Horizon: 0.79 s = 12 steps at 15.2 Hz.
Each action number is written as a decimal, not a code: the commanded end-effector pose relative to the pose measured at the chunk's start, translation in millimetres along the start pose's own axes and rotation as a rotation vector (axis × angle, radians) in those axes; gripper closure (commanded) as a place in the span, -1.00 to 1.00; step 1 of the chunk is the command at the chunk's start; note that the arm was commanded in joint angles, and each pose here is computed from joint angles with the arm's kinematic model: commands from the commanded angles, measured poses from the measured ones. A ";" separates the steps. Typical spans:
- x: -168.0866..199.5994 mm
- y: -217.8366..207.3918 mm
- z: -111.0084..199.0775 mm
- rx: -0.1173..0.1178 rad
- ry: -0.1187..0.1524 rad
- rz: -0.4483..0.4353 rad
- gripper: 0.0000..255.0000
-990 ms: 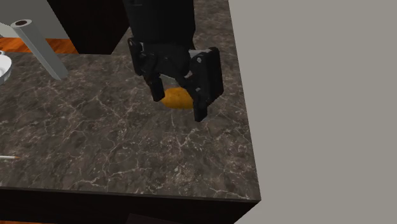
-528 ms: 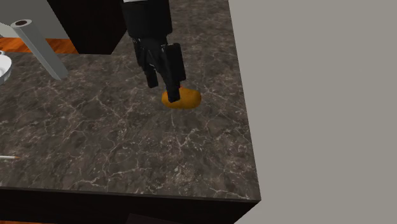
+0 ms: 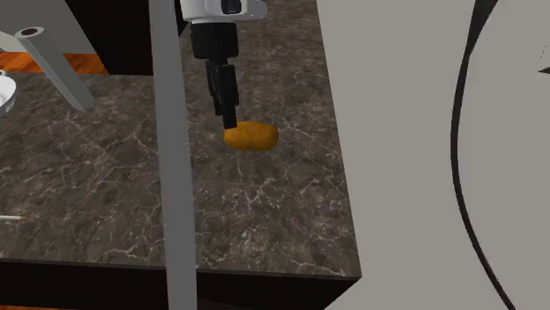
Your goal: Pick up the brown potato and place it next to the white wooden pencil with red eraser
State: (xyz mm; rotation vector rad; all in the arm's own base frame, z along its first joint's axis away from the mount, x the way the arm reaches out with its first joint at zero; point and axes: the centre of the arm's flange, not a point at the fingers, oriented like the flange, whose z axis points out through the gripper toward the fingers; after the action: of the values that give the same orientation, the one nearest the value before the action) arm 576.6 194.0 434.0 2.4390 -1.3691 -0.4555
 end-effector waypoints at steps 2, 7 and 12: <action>17.0 -45.3 9.0 -0.037 -0.033 0.107 -1.00; 55.3 -109.2 28.5 -0.095 -0.089 0.276 -1.00; 67.7 -126.6 51.7 -0.114 -0.107 0.330 -1.00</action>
State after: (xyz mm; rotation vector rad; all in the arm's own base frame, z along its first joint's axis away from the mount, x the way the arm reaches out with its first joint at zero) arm 685.9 191.7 331.9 2.0739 -1.6961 -0.5687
